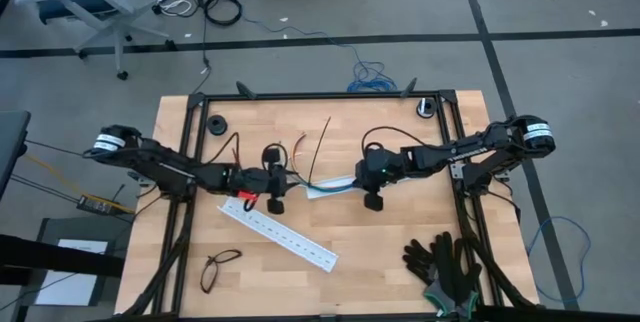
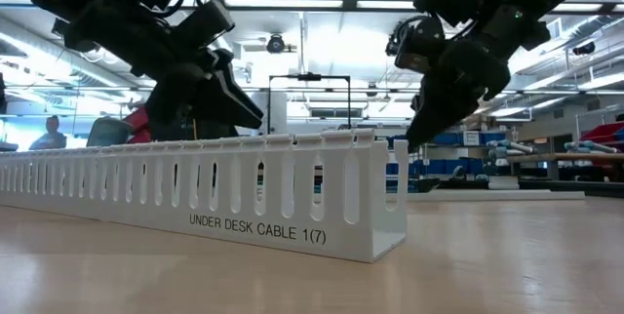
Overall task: Ziptie cables
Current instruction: Put the ziptied cable wires in the white cable duct
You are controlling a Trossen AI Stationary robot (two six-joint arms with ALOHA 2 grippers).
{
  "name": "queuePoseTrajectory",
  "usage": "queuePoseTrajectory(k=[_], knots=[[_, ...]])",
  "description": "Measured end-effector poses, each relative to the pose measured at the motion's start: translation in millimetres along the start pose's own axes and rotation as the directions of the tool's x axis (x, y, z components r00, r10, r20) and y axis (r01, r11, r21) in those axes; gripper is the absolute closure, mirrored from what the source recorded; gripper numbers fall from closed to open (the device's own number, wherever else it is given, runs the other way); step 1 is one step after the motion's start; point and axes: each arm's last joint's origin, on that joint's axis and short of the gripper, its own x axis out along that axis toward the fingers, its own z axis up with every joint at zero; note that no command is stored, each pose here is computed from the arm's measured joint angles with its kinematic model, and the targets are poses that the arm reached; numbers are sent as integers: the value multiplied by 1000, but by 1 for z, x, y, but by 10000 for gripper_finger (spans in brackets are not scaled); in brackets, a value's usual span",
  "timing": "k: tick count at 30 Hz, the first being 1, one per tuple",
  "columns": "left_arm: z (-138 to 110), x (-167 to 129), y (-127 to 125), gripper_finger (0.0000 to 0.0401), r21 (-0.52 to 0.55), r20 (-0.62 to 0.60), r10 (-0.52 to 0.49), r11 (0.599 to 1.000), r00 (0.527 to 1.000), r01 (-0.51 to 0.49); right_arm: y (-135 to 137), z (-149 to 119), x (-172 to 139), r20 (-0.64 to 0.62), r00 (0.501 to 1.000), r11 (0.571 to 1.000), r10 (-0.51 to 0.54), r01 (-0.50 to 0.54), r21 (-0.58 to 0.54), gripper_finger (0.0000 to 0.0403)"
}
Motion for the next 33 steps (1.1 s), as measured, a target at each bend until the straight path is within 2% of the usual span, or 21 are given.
queuePoseTrajectory(k=[7,10,14,21,25,30,33], knots=[[15,9,29,287,58,-196,-103,992,975,116,-4,0,0,-3,1000,998,-18,18,-52,337],[28,13,44,286,83,-234,-177,976,956,201,-9,-2,0,-27,999,998,-32,31,-48,324],[29,27,54,286,120,-312,-239,950,920,288,-13,-6,0,-64,997,998,-46,43,-39,315],[16,70,49,286,107,-449,-333,901,829,420,-14,-8,-1,-90,995,998,-51,48,-35,315],[14,88,46,286,107,-524,-382,857,761,504,-14,-9,-1,-100,994,998,-51,48,-36,312],[8,105,46,286,99,-638,-394,810,661,578,-15,-10,-1,-108,993,998,-52,47,-42,307],[8,112,46,286,78,-667,-405,797,626,599,-15,-10,-1,-108,993,998,-51,47,-45,305]])
